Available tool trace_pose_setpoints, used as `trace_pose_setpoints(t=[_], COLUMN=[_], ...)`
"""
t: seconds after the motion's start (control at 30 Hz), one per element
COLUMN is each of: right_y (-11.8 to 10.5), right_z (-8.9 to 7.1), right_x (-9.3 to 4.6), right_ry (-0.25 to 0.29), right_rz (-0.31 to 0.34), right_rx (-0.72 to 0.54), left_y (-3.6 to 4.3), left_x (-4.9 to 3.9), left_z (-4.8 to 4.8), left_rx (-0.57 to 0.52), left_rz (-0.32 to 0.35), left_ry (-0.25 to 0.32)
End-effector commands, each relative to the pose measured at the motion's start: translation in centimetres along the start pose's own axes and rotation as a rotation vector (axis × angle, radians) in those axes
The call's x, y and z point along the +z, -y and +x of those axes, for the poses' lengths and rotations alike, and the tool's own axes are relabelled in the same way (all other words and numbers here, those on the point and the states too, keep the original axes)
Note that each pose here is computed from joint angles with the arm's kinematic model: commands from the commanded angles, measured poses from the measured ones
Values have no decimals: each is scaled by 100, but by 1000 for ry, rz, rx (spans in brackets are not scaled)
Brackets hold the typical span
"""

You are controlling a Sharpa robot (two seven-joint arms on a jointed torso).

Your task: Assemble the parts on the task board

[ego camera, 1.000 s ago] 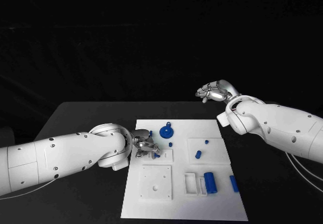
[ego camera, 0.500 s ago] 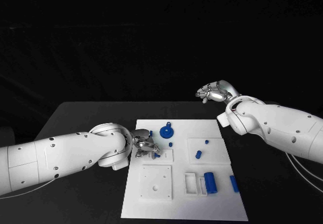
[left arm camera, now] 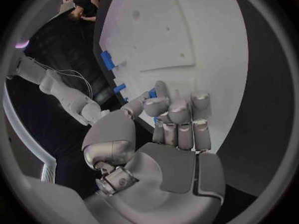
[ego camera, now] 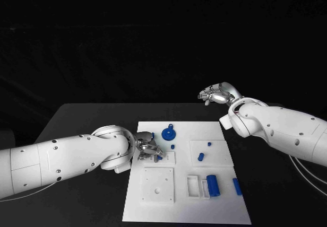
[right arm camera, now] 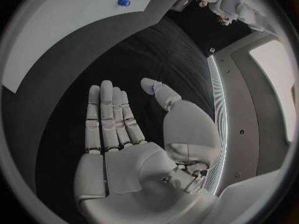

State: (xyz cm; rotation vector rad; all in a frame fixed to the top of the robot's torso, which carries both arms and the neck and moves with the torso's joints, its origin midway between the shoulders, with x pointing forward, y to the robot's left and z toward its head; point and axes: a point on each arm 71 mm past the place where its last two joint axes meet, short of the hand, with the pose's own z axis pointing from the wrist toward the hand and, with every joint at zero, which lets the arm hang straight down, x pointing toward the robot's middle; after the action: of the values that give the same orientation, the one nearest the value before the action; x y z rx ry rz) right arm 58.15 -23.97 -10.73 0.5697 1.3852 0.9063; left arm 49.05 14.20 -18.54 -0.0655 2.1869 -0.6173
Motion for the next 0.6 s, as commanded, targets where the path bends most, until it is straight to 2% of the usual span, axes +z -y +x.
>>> trace_pose_setpoints(t=[0.03, 0.33, 0.6], right_y=[-14, -17, -16], right_z=[25, 30, 29], right_x=[3, 4, 4], right_ry=[-15, -17, -17], right_rz=[-7, -7, -7], right_rx=[-1, -1, -1], left_y=[-25, -9, -25], left_x=[20, 26, 29], left_z=[97, 104, 94], left_rx=[25, 26, 24], left_rz=[-23, -20, -26], left_ry=[-49, -54, -51])
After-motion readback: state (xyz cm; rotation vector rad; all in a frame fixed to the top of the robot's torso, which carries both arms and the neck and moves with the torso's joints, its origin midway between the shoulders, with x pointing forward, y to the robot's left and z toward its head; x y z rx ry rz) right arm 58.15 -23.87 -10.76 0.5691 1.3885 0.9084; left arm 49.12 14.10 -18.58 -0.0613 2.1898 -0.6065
